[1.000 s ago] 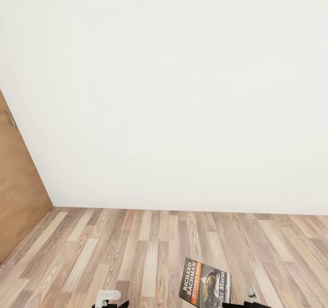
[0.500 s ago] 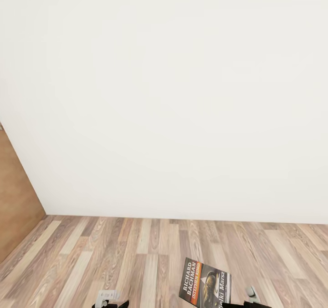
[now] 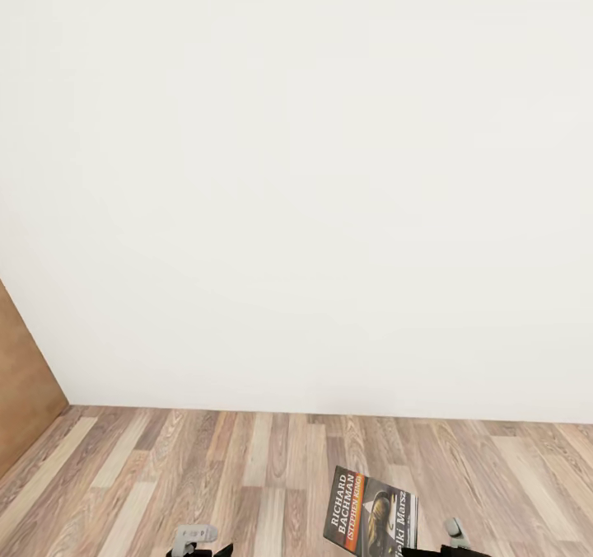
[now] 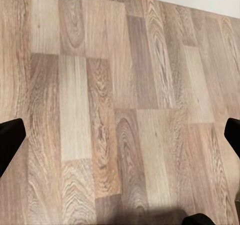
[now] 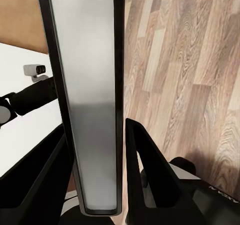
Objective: In the bedroom, move the book from the bed onto either nightstand, and place the two sandals side by side next to the bed.
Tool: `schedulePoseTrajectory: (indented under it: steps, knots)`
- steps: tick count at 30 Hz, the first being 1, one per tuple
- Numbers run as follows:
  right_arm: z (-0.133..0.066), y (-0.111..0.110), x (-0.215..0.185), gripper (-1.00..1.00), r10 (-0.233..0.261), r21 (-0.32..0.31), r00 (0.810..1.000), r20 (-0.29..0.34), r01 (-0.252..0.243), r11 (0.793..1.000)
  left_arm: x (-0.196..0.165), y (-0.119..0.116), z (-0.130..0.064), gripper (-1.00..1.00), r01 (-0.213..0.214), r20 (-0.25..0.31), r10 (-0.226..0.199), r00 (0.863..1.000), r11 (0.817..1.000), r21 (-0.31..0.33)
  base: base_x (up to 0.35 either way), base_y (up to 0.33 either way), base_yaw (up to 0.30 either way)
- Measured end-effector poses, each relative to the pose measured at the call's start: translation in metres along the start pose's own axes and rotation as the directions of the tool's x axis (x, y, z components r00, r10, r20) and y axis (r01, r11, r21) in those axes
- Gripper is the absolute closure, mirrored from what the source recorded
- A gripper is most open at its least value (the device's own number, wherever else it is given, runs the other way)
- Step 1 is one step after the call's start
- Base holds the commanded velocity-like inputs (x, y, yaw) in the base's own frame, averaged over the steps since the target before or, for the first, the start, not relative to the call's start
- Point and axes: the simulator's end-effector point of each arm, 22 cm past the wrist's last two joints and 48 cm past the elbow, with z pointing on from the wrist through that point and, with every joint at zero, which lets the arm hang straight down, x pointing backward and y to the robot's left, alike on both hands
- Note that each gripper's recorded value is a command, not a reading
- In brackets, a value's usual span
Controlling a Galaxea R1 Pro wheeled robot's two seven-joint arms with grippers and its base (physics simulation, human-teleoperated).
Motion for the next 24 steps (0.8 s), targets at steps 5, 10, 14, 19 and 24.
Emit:
schedulePoseTrajectory:
  steps: [5, 10, 14, 19, 24]
  knots:
    - [0.0000, 0.0000, -0.0001, 1.00, -0.001, 0.000, 1.000, 0.000, 0.001, 1.000, 0.0000, -0.0002, 0.0000, -1.00, 0.000, 0.000, 0.000, 1.000, 1.000, 0.000, 0.327, 0.000, 0.000]
    - [0.0000, 0.0000, 0.0000, 1.00, 0.000, 0.000, 1.000, 0.000, 0.000, 1.000, 0.0000, -0.0002, 0.0001, -1.00, 0.000, 0.000, 0.000, 1.000, 1.000, 0.001, 0.327, 0.000, 0.000]
    - [0.0000, 0.0000, 0.0000, 1.00, 0.000, 0.000, 1.000, 0.000, 0.000, 1.000, 0.0000, 0.0000, 0.0000, -1.00, 0.000, 0.000, 0.000, 1.000, 1.000, 0.000, 0.327, 0.000, 0.000]
    - [0.0000, 0.0000, 0.0000, 1.00, 0.000, 0.000, 1.000, 0.000, 0.000, 1.000, 0.0000, 0.0000, 0.0000, -1.00, 0.000, 0.000, 0.000, 1.000, 1.000, 0.000, 0.327, 0.000, 0.000]
    - [0.0000, 0.0000, 0.0001, 1.00, 0.000, 0.000, 1.000, 0.000, 0.000, 1.000, 0.0000, 0.0000, 0.0000, -1.00, 0.000, 0.000, 0.000, 1.000, 1.000, 0.000, 0.327, 0.000, 0.000]
